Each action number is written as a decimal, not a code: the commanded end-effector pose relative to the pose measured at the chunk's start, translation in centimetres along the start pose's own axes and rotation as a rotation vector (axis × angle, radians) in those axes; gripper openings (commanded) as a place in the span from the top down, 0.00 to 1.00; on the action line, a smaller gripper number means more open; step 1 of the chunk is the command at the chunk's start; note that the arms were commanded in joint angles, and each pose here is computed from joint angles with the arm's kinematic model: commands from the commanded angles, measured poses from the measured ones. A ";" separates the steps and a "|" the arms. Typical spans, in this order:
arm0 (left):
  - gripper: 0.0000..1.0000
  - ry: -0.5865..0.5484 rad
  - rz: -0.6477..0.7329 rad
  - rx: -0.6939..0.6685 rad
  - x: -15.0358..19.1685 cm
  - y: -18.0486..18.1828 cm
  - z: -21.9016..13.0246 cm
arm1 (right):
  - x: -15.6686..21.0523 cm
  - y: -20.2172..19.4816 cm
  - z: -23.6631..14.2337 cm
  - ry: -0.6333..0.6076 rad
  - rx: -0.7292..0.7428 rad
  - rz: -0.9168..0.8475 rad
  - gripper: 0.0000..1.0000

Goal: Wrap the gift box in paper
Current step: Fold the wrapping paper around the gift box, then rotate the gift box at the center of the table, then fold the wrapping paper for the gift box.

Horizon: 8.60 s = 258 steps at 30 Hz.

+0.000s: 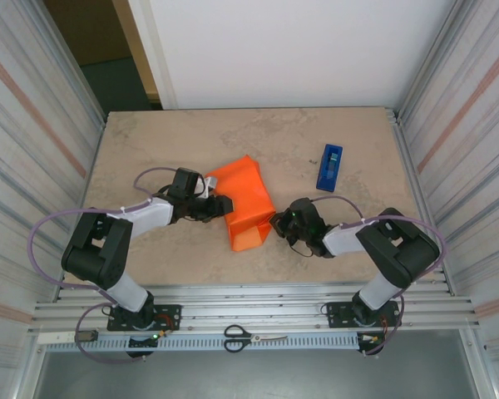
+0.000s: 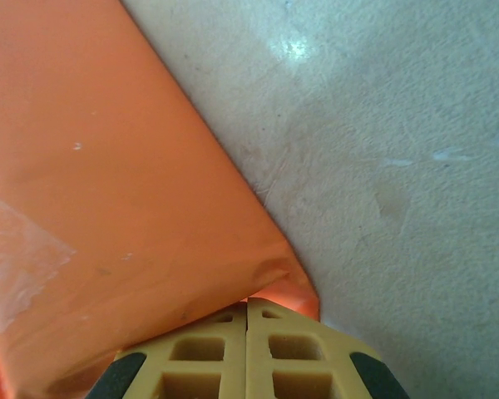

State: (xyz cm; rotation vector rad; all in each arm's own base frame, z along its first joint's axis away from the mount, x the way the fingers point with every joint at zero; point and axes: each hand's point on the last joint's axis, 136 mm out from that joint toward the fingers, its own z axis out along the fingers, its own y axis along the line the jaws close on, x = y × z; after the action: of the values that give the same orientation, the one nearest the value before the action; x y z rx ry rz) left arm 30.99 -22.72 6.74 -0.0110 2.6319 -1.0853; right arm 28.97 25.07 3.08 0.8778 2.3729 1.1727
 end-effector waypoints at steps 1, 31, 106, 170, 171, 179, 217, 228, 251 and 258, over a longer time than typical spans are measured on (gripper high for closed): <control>0.48 0.089 -0.046 -0.142 2.9 4.3 0.6 | -0.7 0.6 0.7 -0.041 -0.033 0.011 1.00; 0.49 0.085 -0.047 -0.144 2.9 4.5 0.5 | -0.7 -2.3 1.0 -0.056 0.034 0.097 1.00; 0.86 0.000 -0.160 0.045 0.8 4.5 -2.9 | -6.0 1.4 1.9 0.266 0.295 -0.323 0.19; 0.91 -0.073 -0.349 0.154 2.9 0.2 2.7 | -3.1 1.3 2.7 0.345 0.213 -0.281 0.15; 0.92 -0.075 -0.348 0.150 2.9 0.2 2.8 | -3.0 1.2 2.7 0.347 0.213 -0.280 0.15; 0.90 -0.106 -0.350 0.157 2.3 -0.4 3.2 | -2.8 1.3 2.8 0.355 0.205 -0.278 0.15; 0.91 -0.238 -0.501 -0.058 4.1 2.8 5.9 | -2.4 1.4 2.8 0.371 0.206 -0.282 0.15; 0.90 -0.183 -0.444 -0.074 3.7 0.5 5.0 | -2.5 1.1 2.7 0.357 0.223 -0.281 0.14; 0.99 -0.109 -0.398 -0.135 5.7 0.4 5.4 | -2.6 1.1 2.8 0.350 0.236 -0.282 0.14; 0.97 -0.123 -0.354 -0.078 6.3 -0.7 5.9 | -2.7 1.1 2.8 0.345 0.241 -0.282 0.13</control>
State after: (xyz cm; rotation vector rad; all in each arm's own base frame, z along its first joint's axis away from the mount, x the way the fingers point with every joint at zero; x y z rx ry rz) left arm 27.54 -27.70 2.01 -0.6201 2.6046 -1.0510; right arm 35.06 26.28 5.52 0.3503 2.7175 1.1324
